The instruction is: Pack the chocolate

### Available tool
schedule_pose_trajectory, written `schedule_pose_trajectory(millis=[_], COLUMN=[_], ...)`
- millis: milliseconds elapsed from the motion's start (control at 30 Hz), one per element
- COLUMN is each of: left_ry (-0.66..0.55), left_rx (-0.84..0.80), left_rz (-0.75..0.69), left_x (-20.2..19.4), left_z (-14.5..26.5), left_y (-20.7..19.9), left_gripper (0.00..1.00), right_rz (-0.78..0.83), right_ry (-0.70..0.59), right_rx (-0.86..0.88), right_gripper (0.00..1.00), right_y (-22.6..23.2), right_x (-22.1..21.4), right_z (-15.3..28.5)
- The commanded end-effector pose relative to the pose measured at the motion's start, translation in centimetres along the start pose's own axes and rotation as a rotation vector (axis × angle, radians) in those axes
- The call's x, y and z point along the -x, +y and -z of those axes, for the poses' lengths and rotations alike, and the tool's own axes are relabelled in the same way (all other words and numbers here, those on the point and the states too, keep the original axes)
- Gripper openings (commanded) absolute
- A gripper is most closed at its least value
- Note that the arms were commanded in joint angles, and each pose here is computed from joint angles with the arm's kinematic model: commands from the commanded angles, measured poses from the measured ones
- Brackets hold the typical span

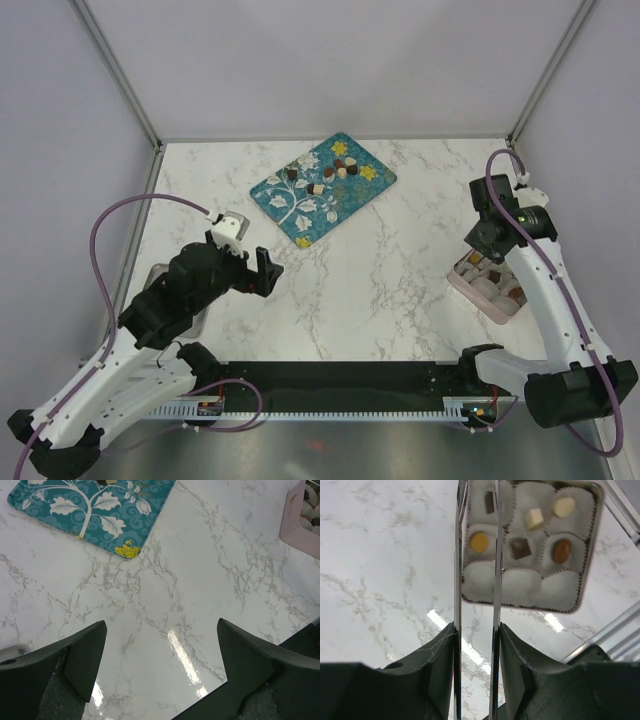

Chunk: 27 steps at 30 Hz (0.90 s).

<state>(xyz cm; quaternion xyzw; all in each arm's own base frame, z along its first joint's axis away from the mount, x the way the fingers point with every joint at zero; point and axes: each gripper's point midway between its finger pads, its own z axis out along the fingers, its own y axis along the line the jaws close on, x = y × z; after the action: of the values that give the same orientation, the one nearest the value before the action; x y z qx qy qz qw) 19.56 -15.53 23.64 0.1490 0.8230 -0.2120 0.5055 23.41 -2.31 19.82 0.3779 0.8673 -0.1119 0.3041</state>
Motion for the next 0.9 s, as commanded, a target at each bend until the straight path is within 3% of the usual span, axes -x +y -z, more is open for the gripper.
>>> schedule_pose_trajectory(millis=[0,133,333,533,867], left_ry=[-0.041,-0.076,-0.121,-0.137,-0.142], left_rx=[0.027,0.046,0.106,0.136,0.173], left_rz=[0.005,0.012,0.019,0.022,0.02], left_x=[0.7,1.3,2.0,2.3,2.4], left_z=[0.4,1.0,1.8,2.0,2.0], left_y=[0.5,0.9,2.1,2.6,3.3], left_gripper=[1.0,1.0,1.0,1.0,1.0], right_rz=[0.141,0.371,0.53,0.739,0.961], right_ry=[-0.035,-0.069,-0.08,-0.063,-0.043], right_rx=[0.197,0.305,0.558,0.776,0.858], right_gripper=[0.45,0.45,0.48,0.51,0.55], right_y=[5.6,11.8,23.5,32.0,37.8], right_x=[2.1,1.4,-0.2,-4.7,-11.7], right_z=[1.4,2.4,2.5,2.7,1.5])
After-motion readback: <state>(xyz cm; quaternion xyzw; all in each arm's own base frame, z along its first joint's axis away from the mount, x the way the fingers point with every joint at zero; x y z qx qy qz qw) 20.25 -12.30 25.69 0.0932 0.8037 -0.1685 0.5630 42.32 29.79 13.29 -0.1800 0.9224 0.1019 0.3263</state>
